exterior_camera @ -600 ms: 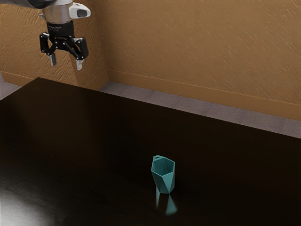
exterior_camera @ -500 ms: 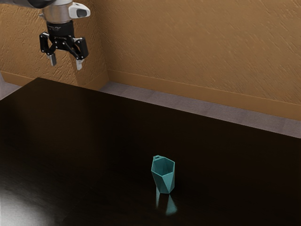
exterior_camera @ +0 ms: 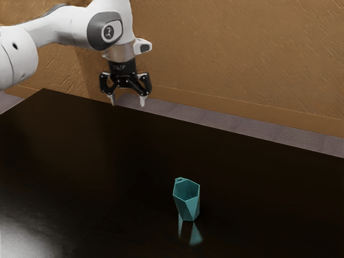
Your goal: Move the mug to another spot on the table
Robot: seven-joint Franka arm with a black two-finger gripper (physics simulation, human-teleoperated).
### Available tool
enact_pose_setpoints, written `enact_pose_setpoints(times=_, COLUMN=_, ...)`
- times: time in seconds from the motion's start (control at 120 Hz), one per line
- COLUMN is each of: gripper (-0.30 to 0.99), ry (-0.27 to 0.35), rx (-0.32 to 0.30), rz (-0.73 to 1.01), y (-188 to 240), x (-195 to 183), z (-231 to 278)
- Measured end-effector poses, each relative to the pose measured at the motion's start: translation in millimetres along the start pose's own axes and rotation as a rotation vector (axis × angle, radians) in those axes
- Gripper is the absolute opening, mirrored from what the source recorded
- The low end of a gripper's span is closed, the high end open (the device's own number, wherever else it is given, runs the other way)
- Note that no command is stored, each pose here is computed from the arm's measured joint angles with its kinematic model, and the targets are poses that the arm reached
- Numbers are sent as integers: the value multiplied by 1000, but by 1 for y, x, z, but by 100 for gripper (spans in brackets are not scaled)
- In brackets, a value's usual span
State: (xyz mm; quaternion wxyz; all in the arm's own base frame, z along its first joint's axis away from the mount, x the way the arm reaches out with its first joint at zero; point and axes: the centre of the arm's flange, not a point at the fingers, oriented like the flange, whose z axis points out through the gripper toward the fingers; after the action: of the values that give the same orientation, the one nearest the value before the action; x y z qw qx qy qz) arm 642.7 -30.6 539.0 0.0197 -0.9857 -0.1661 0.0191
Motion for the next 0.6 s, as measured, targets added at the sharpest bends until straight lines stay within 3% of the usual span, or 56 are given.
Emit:
enact_pose_setpoints(times=0.125, gripper=69, ry=-17, rx=-44, rz=-90, y=10, x=-24, z=41)
enact_pose_setpoints(times=0.4, gripper=69, ry=47, rx=-106, rz=-269, y=43, x=-19, z=102)
enact_pose_setpoints(times=0.6, gripper=69, ry=10, rx=-139, rz=-414, y=71, x=-21, z=131)
